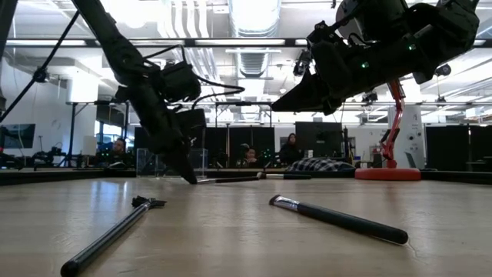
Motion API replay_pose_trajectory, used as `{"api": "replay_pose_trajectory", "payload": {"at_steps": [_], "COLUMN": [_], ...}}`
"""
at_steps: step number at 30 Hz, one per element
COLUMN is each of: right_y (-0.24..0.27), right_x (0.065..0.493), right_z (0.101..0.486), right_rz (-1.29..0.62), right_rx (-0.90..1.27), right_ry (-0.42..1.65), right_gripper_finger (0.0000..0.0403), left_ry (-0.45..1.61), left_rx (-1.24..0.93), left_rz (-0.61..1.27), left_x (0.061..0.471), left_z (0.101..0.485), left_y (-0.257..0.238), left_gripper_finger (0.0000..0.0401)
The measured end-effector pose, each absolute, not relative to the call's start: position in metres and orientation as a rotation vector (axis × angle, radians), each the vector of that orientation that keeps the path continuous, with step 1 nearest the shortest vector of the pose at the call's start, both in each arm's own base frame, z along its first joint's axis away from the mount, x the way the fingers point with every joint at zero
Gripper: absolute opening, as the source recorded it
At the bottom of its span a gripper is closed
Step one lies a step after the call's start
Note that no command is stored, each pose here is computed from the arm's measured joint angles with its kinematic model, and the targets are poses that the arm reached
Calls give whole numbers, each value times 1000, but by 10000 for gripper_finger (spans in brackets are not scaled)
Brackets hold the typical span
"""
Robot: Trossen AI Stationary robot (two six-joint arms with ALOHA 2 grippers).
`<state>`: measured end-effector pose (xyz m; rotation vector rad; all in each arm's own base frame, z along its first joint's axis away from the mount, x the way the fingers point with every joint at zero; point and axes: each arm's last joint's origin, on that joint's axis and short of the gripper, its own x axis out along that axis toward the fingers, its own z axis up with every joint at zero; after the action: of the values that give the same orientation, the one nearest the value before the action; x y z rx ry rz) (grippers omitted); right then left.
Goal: Put items in baskets/containers
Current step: Put the black eyeshadow brush into the transparent organizer
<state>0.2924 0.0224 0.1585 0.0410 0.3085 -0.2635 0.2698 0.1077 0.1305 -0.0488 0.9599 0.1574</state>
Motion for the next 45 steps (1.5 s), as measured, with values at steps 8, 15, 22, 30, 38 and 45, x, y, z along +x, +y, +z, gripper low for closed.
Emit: {"api": "replay_pose_trajectory", "payload": {"at_steps": [8, 15, 22, 30, 38, 45], "right_y": [22, 22, 22, 22, 22, 22], "right_x": [292, 292, 292, 292, 292, 292], "right_z": [158, 158, 158, 158, 158, 158], "right_rz": [-263, -264, -267, -268, -268, -268], "right_rx": [41, 41, 59, 65, 65, 65], "right_ry": [309, 309, 308, 311, 312, 312], "right_gripper_finger": [8, 8, 8, 8, 8, 8], "left_ry": [979, 988, 980, 944, 934, 1001], "left_rx": [-16, 79, 92, 120, 73, 24], "left_rz": [132, 136, 108, 76, 98, 115], "left_x": [268, 271, 267, 266, 259, 261], "left_z": [126, 131, 143, 159, 171, 159], "left_y": [105, 96, 85, 68, 61, 55], "left_gripper_finger": [11, 1, 0, 0, 0, 21]}}
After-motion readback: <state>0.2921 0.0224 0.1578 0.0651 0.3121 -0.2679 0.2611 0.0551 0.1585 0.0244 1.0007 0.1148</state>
